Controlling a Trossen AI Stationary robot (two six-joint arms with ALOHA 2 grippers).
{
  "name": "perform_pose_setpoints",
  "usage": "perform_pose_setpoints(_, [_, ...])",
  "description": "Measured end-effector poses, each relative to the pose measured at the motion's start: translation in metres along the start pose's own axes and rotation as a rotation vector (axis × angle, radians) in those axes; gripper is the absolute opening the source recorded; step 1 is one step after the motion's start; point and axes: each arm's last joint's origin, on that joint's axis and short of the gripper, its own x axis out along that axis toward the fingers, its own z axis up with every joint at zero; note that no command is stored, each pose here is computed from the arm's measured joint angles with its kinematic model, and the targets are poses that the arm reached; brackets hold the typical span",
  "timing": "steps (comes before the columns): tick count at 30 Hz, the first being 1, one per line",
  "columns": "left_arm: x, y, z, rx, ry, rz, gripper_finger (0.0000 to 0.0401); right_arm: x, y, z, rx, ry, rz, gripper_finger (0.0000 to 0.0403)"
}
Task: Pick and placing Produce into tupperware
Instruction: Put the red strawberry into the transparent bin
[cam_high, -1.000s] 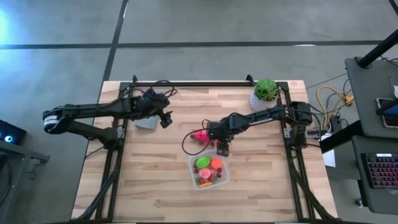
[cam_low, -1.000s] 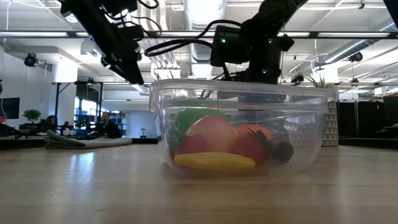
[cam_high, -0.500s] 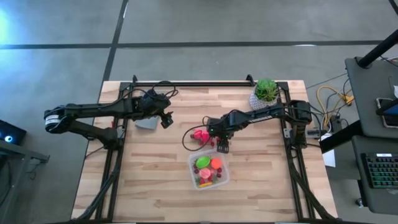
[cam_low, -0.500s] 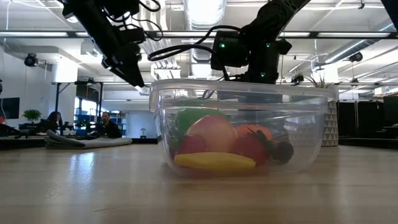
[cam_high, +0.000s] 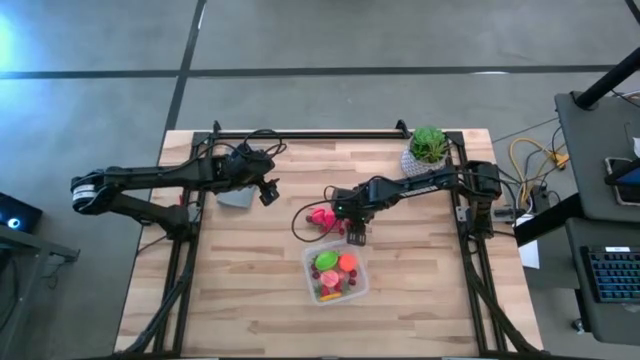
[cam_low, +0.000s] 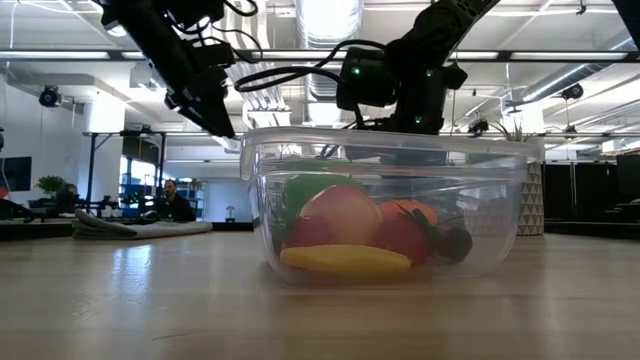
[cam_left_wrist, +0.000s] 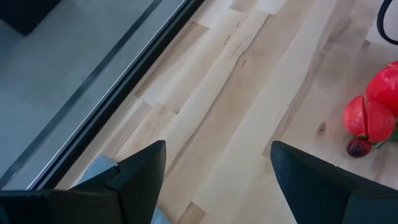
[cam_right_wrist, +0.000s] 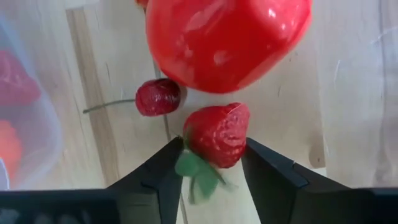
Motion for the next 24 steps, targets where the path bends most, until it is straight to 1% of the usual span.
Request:
perform_pose_setpoints(9, [-0.0001, -0.0004, -0.0002, -0.002, 0.003, -0.016, 0.0274, 0.0005, -0.0042, 0.0003, 0.054, -0.008, -0.012, 0.011])
perform_pose_setpoints(15, [-0.0001, -0.0005, -0.0002, -0.03, 0.004, -0.02, 0.0274, 0.0007, -0.0041, 0.0029, 0.055, -0.034, -0.01, 0.0097])
perform_pose_setpoints(19, [-0.0001, -0.0006, -0.0002, -0.051, 0.004, -0.021, 0.0274, 0.0007, -0.0037, 0.0041, 0.054, -0.047, -0.009, 0.01])
perform_pose_setpoints(24, [-0.0001, -0.0007, -0.0002, -0.051, 0.005, -0.025, 0.0274, -0.0007, -0.0052, 0.0055, 0.114, -0.063, -0.025, 0.0127])
